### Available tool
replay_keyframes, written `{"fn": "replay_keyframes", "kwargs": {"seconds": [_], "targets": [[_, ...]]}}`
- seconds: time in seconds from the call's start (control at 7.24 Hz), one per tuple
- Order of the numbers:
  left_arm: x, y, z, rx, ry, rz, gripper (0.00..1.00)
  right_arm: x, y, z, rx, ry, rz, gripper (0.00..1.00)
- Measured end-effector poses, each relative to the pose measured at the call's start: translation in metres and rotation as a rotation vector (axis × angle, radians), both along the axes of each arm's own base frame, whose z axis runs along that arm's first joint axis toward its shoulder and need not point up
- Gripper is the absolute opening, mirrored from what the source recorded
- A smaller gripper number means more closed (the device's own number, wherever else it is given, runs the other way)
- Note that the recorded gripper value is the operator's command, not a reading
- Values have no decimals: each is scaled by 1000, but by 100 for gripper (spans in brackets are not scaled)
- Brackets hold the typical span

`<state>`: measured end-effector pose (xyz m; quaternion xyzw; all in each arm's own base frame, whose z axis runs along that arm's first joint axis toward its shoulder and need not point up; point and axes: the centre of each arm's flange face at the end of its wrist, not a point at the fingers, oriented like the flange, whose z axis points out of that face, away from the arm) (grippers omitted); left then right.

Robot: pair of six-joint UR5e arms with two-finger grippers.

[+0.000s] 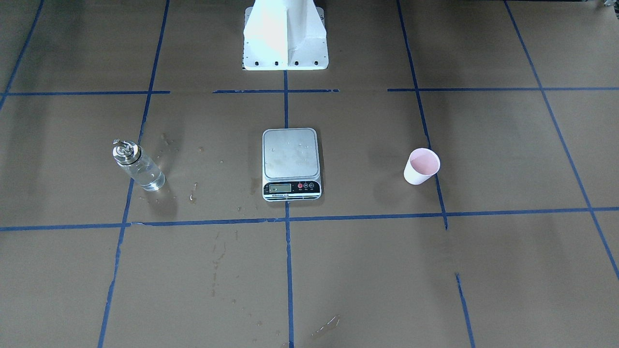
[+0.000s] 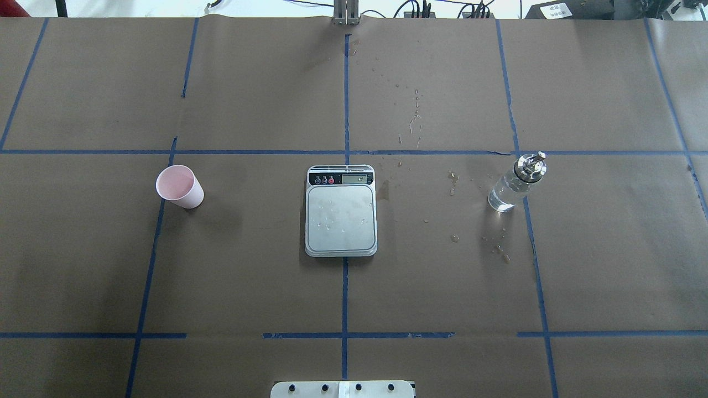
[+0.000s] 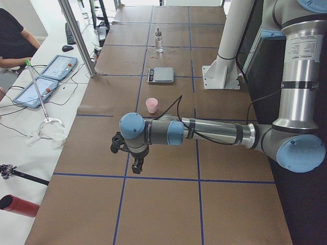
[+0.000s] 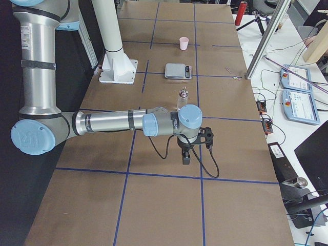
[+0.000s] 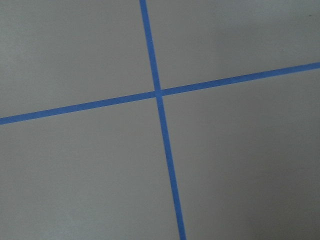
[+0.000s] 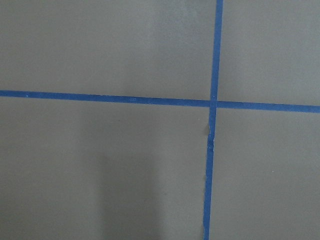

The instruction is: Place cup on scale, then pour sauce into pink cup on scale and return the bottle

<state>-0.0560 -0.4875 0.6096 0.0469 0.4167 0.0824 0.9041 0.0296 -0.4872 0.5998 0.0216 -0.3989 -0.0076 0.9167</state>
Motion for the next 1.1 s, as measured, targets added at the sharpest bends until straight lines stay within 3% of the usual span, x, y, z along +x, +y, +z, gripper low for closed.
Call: {"fn": "replay_keyframes", "kwargs": {"seconds": [0.83, 1.1], "targets": [[7, 4, -59, 106, 26, 11, 100, -2, -12, -3, -4, -2, 9, 100], [27, 5, -81, 103, 134, 24, 100, -6, -14, 4, 17, -4, -3, 100]]}}
